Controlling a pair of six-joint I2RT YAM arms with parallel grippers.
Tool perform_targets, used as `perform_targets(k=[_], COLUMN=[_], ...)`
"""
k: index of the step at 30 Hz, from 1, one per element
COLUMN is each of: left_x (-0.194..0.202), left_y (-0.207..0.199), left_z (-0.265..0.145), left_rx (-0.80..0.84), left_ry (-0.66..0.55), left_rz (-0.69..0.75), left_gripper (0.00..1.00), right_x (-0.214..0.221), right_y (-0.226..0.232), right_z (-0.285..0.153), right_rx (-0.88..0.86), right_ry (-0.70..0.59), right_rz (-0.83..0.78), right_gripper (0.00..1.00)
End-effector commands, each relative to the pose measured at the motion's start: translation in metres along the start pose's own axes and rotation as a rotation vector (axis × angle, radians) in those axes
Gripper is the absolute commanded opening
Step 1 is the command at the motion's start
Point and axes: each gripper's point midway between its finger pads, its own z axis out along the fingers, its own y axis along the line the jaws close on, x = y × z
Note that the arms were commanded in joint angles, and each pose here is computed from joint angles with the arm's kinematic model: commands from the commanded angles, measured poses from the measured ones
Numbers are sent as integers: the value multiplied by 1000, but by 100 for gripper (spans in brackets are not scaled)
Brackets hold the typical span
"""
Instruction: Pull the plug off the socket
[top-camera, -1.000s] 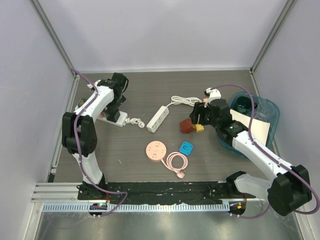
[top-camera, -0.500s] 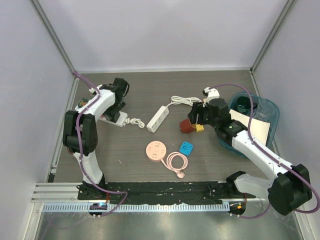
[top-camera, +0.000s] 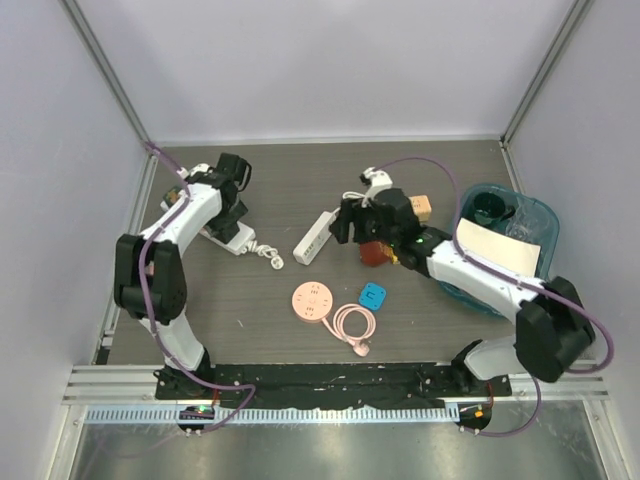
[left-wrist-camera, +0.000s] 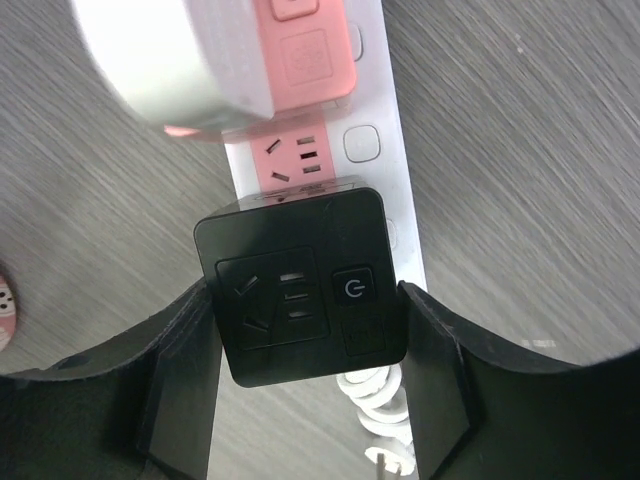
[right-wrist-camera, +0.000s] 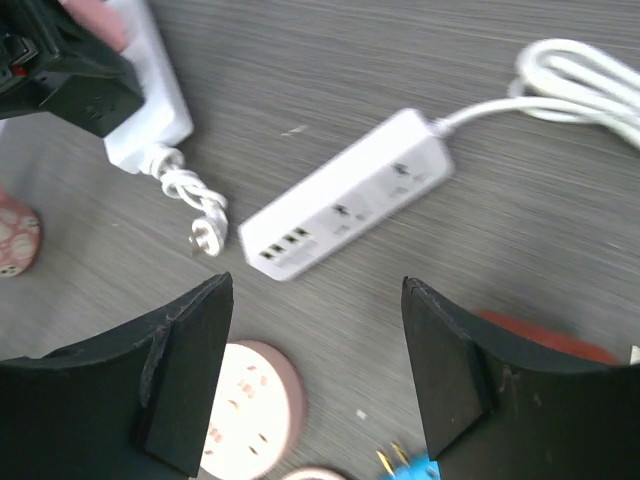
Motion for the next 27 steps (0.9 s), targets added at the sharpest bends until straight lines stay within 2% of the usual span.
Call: perform_targets(k=[1,3,5,6,9,11,15,20,27], left_x=[-44,-40,-40,-36,-32,-32,-23,-14,-12], left_y=[-11,-13,-13,-13,-13,-12,-13,-24,-26], left_z=[-61,-64,-72,-73,-76,-79,-75,-78,-78], left_rx=[237,294,334,349,375,389,416,475,485], left_ry=[-152,-150,-156,-143,-135,-142,-132,-86,-74], left_rz=[6,28,35,40,58,62,67,69,73], left_gripper=[0,0,0,0,0,0,0,0,0], right_x=[-28,-4,-7,7,1,4,-1,23,47], right_y=[73,88,105,105,122,128,154,157,174], right_z=[31,60,78,94,109,123,141,171,185], right_rx=[-174,-194,-245,-237,-288,-302,-385,-389,-439], right_ry=[-89,-22,-10,31,7,17,52,119,198], right_rz=[21,51,96,133,201,307,405,501,523], right_gripper=[76,79,80,84,87,87,84,81,71])
